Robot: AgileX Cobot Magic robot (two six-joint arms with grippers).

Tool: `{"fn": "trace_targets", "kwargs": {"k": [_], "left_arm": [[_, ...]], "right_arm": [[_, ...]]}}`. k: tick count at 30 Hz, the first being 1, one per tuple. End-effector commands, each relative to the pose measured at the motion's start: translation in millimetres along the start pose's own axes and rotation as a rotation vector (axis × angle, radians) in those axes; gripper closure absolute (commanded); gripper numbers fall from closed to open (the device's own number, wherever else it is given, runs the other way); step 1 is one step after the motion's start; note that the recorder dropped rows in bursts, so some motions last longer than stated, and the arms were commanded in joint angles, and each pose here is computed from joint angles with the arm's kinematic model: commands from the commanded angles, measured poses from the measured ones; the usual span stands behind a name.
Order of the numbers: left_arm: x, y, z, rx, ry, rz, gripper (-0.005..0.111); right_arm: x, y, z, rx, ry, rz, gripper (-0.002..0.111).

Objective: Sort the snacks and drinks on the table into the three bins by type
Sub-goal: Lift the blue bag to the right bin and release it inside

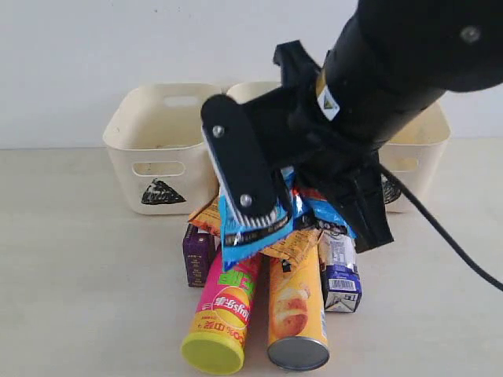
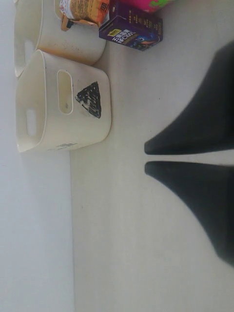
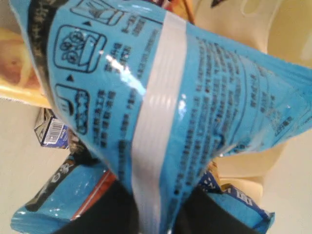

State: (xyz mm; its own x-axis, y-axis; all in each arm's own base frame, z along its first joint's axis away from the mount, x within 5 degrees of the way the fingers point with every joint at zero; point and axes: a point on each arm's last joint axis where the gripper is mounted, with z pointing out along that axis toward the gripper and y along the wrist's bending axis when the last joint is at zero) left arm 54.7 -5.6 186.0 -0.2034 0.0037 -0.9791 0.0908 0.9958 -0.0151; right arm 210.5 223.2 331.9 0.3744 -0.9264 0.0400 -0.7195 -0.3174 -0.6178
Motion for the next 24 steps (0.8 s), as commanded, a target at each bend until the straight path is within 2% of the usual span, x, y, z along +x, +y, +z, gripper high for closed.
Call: {"fn": "trace_targets", "kwargs": {"k": [1, 11, 16, 24], "left_arm": [[-1.9, 0.1, -0.5, -0.002, -0.013, -0.009, 0.103], [-2.1, 0.1, -0.5, -0.002, -0.015, -0.009, 0.103], [-2.1, 0.1, -0.5, -0.002, -0.015, -0.009, 0.103], [-2.1, 0.1, -0.5, -0.002, -0.015, -0.009, 0.103]], "right_arm": [[20.5, -10.7, -2.5, 0.061, 0.014, 0.200, 0.108], [86.3, -50.3, 12.4, 0.324, -0.080, 0.770, 0.108], [123.7, -65.5, 24.1, 0.455, -0.146, 0.996, 0.108], [175.5, -78.8, 75.7, 0.549, -0.248, 1.331, 0.108]]}}
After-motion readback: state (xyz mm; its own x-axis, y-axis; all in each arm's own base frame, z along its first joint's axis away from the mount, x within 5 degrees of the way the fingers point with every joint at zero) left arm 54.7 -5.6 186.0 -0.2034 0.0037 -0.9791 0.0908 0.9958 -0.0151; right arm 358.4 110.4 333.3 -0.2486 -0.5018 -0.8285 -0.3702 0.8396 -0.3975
